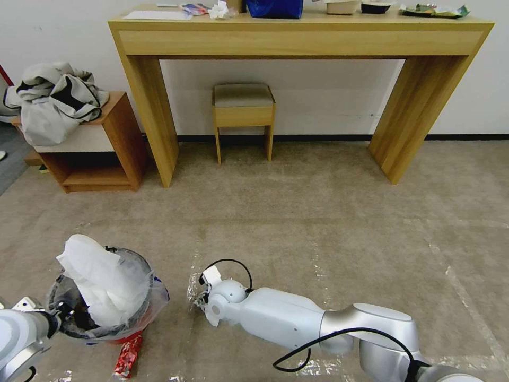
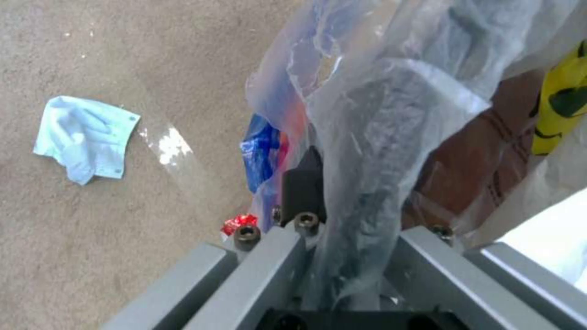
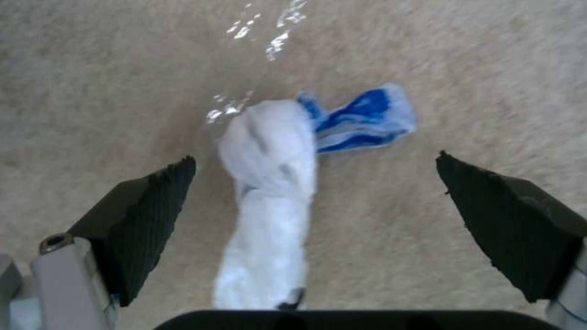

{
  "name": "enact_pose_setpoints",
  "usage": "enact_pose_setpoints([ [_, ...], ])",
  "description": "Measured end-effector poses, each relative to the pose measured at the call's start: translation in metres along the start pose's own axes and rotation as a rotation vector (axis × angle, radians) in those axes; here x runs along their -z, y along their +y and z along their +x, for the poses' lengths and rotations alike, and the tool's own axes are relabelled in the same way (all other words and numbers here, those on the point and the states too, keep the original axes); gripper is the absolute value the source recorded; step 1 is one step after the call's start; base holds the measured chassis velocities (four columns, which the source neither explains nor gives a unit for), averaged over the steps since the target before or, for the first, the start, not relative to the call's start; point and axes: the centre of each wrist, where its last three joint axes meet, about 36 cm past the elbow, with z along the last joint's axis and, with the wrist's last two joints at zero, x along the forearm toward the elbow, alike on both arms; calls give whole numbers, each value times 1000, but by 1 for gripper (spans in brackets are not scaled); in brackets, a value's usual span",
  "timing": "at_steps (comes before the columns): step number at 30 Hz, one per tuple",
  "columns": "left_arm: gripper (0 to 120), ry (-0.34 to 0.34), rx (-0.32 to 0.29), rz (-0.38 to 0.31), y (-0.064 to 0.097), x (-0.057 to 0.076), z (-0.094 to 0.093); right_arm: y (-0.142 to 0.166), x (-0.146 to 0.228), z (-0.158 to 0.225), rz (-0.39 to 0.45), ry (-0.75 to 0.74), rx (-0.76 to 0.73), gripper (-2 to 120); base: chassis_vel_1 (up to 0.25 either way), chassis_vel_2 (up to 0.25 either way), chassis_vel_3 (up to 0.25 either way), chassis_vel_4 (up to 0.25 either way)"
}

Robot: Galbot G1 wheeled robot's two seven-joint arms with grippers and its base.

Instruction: Pick up the trash bin and place the garbage on the floor into it.

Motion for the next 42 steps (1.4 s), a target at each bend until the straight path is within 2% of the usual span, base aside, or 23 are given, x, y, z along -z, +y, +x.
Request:
enact_pose_setpoints([
  [9,0,0,4,-1,1,-1,-3,3,-12,-8,-14,23,23,100,0,0,0,0],
  [22,0,-5,5,-3,-1,0,-4,-17,-14,-20,-53,24,35,100,0,0,0,0],
  [42,0,-6,2,1,-1,-1,-8,-7,-20,-31,-27,25,39,98,0,0,0,0],
])
